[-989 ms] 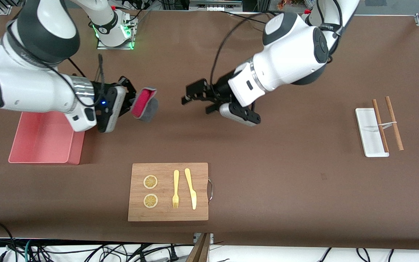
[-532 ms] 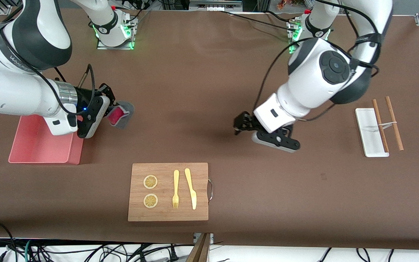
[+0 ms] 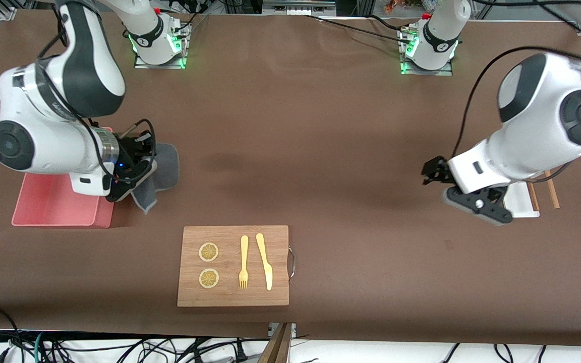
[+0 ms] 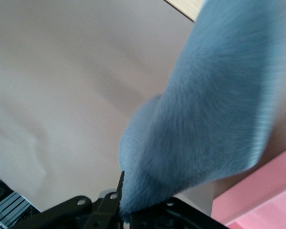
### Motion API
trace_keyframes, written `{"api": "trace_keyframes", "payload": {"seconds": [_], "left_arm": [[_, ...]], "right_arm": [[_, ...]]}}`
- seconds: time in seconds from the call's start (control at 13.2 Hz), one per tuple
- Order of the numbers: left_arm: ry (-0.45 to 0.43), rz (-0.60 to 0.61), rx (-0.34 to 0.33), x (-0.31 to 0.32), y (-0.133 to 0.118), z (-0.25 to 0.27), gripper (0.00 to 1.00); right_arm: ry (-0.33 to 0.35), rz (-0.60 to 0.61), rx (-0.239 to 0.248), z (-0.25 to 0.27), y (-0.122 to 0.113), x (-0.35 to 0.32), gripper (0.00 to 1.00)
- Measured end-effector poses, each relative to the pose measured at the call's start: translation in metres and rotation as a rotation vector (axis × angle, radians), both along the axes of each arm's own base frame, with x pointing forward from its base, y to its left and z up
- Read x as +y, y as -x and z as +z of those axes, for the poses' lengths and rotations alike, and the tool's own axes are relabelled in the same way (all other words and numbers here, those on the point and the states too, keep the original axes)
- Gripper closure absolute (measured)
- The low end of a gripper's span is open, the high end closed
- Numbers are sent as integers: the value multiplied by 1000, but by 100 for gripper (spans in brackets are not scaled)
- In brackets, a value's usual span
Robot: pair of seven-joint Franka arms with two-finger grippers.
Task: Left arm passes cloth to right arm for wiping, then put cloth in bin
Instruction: 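Open the left gripper and return it while the right gripper holds cloth, then wipe the table with the cloth in the right gripper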
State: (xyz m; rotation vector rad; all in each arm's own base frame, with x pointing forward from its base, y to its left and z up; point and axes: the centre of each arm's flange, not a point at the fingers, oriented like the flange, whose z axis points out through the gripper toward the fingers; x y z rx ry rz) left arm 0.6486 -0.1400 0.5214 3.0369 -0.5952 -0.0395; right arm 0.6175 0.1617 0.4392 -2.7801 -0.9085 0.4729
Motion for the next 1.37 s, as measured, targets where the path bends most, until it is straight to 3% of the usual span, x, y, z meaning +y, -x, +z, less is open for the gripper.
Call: {"api": "trace_keyframes", "payload": {"seconds": [0.3, 0.53, 0.76, 1.06, 1.37], "left_arm": [[-84, 120, -43, 64, 47, 61, 0], [-33, 288, -7, 157, 80, 59, 0], [-27, 282, 8, 154, 86, 56, 0], [-29, 260, 16, 140, 89, 61, 0], [-27, 251, 8, 135, 88, 65, 0]], "right_arm": [[57, -79, -67, -41, -1, -23, 98], [108, -175, -80, -60, 23, -55, 98], [141, -277, -73, -99, 49, -67, 98], [150, -319, -138, -170, 82, -79, 98], [164, -375, -152, -181, 86, -67, 98]]}}
